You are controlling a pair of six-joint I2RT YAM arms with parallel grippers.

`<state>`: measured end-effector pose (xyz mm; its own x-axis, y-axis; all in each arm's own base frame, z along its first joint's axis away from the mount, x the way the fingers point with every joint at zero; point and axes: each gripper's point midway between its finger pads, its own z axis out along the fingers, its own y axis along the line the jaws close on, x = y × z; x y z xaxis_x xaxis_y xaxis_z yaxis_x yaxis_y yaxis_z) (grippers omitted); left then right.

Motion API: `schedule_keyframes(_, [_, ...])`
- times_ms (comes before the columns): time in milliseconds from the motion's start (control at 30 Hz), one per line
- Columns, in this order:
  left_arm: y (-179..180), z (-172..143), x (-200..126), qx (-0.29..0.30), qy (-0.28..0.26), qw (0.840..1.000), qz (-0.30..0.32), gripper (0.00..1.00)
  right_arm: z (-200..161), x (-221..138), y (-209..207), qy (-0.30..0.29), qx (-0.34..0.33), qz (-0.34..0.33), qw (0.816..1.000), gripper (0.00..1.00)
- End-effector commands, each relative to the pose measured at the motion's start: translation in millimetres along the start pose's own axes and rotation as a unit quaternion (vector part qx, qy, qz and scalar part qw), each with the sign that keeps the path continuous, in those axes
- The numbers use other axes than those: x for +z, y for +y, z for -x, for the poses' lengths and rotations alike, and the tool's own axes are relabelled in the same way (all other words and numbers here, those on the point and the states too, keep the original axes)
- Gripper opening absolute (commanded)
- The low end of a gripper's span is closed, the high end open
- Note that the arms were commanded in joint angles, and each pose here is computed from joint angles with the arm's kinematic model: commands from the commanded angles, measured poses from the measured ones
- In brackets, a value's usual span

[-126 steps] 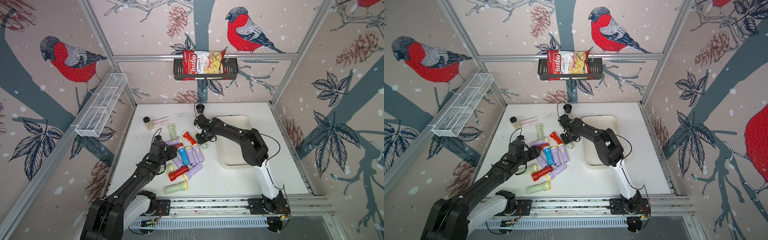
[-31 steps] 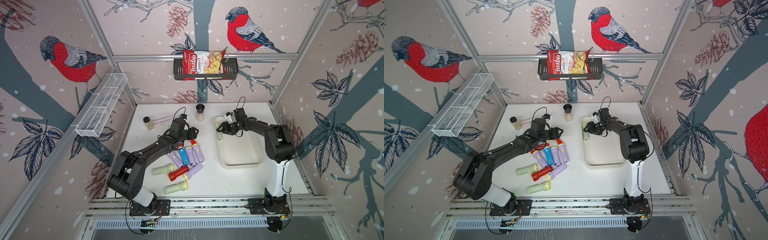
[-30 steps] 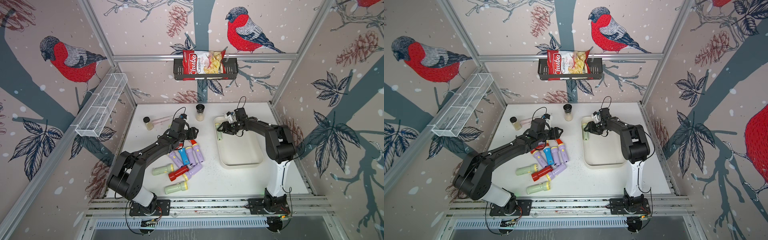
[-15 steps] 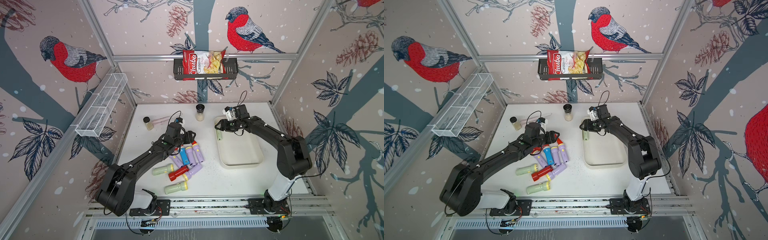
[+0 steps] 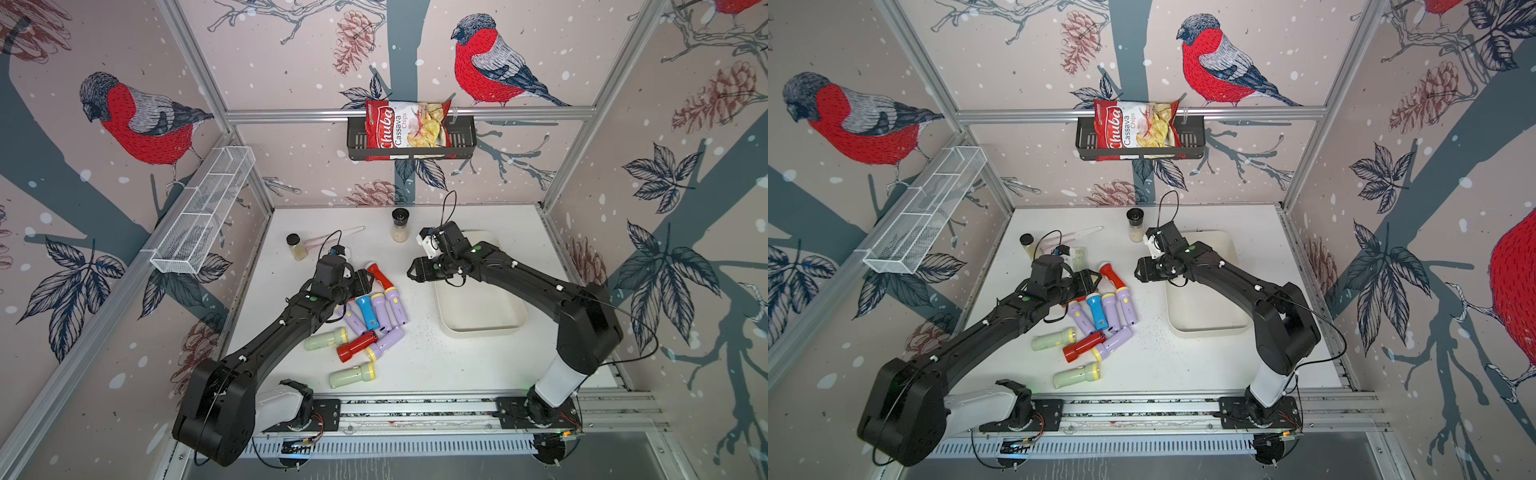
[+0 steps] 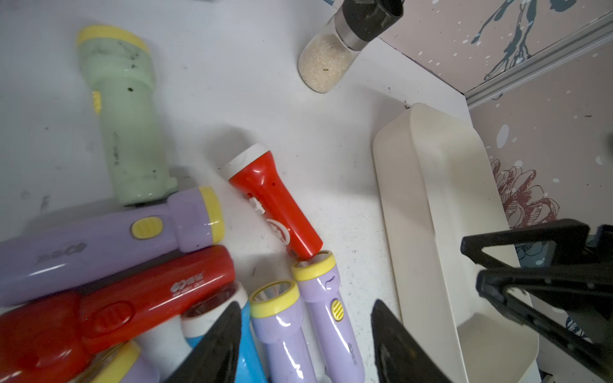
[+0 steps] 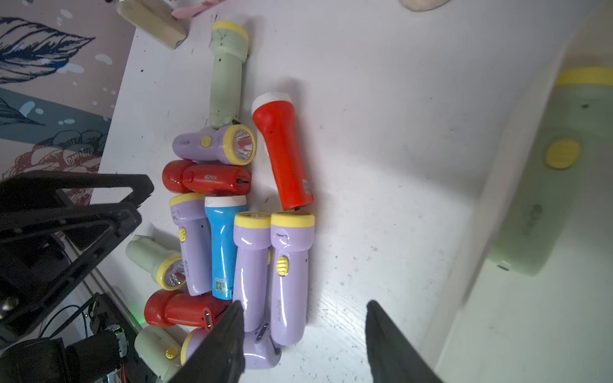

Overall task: Put the flashlights into the storage boxes
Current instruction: Pick up the flashlight from the center of the board.

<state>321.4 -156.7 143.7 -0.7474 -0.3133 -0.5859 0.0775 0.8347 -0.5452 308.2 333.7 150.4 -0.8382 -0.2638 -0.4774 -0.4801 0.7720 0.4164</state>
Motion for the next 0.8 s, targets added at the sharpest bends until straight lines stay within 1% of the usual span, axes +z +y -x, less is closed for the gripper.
schedule_keyframes(0, [11,-8,-7,-0.008,0.008,1.000,0.015,0.62,-10,6,-1,0.017,0.002,-0.043,0.999,0.59])
schedule_keyframes(200, [27,-16,-18,-0.009,-0.003,0.999,0.035,0.62,-28,25,17,0.051,-0.013,-0.050,0.997,0.59])
schedule_keyframes(400, [42,-19,-22,-0.024,-0.009,0.997,0.067,0.61,-45,46,12,0.098,-0.015,-0.074,0.992,0.60])
schedule_keyframes(567, [49,-23,-21,-0.032,-0.012,0.997,0.073,0.61,-54,58,9,0.125,-0.017,-0.081,0.989,0.61])
schedule_keyframes(767, [51,-19,-22,-0.045,-0.024,0.996,0.069,0.61,-64,75,9,0.155,-0.031,-0.082,0.984,0.62])
